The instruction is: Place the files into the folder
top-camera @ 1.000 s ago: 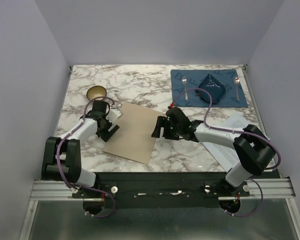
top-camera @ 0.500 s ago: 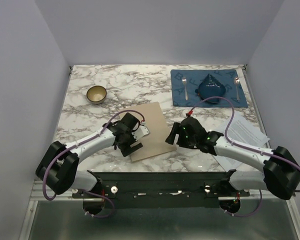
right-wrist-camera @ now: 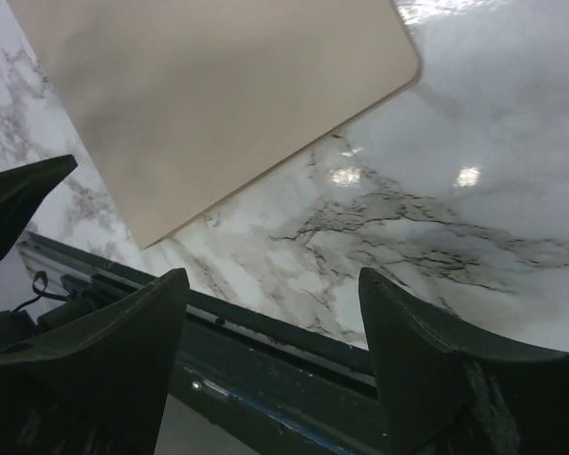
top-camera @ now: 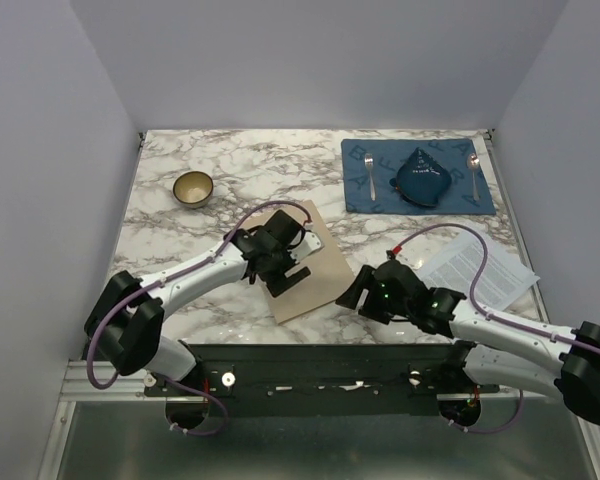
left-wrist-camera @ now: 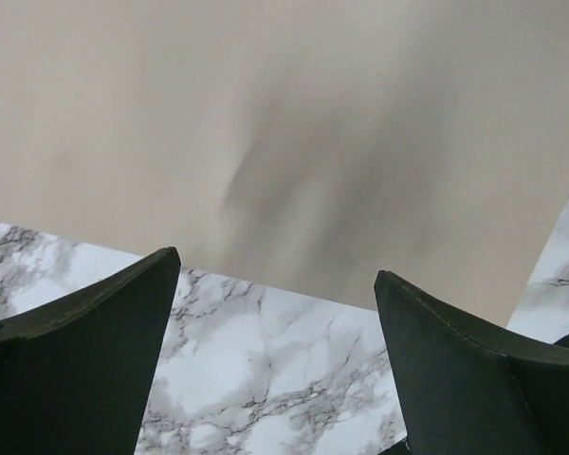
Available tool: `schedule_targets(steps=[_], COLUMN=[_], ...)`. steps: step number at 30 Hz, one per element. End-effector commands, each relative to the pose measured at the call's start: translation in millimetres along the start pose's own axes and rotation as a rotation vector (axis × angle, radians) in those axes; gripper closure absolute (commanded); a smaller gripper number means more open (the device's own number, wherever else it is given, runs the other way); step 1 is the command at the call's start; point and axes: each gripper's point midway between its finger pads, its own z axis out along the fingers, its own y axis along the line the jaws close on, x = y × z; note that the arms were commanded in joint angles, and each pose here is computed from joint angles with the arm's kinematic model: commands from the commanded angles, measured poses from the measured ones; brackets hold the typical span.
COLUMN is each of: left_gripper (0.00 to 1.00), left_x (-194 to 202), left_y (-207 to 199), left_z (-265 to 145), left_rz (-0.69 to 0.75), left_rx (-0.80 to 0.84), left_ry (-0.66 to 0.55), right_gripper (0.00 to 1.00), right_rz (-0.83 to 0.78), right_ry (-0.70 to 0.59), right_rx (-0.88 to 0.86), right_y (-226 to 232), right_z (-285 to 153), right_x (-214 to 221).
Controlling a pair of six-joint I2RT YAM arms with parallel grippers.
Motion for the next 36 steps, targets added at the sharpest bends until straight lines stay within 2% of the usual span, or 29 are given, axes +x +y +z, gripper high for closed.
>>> schedule_targets(steps=[1,3,5,9,14,16,18,29,34,36], left_gripper=[0.01,0.01,0.01,0.01,0.01,0.01,0.01,0.01,0.01,0.02], left_x=[-9.4,-8.5,5.7,18.9,21.4,11.5,6.0,23.9,22.0,24.1], left_y=[43.1,80.2,112.4,151.7,171.2,180.5,189.9,243.9,248.3,240.8], left_z=[-27.5,-36.1,-36.2,-34.4,-20.9,-19.4,-11.9,10.4,21.1,35.4], left_rz=[-0.082,-0.193,-0.285,-0.363,-0.414,-0.432,-0.450,-0.522,-0.517,-0.493], left_rx=[-0.162,-0.237,-0.311,-0.469,-0.540,-0.569,-0.591,-0.776,-0.765,-0.705], left_ry=[-0.060,-0.087,-0.057,-0.041,-0.037,-0.079,-0.071,0.065,0.078,0.100], right_gripper=[0.20,0.20,0.20,0.22,0.25,0.27,0.28,0.32,0.33,0.34], right_rz=[0.065,0.072,0.086,0.126,0.185,0.206,0.230,0.323,0.342,0.356], right_ry=[0.004,0.018,0.027,0.068,0.110,0.114,0.113,0.131,0.128,0.123], right_rx=[-0.118,-0.119,-0.140,-0.170,-0.180,-0.173,-0.171,-0.214,-0.242,-0.251], right_y=[40.8,44.2,49.9,57.0,54.9,47.6,44.1,40.0,42.5,40.4], right_z=[4.2,12.2,18.0,32.6,44.3,47.0,50.7,60.8,61.4,60.9], right_x=[0.2,3.5,6.3,14.5,26.1,29.8,31.0,38.0,37.7,37.7])
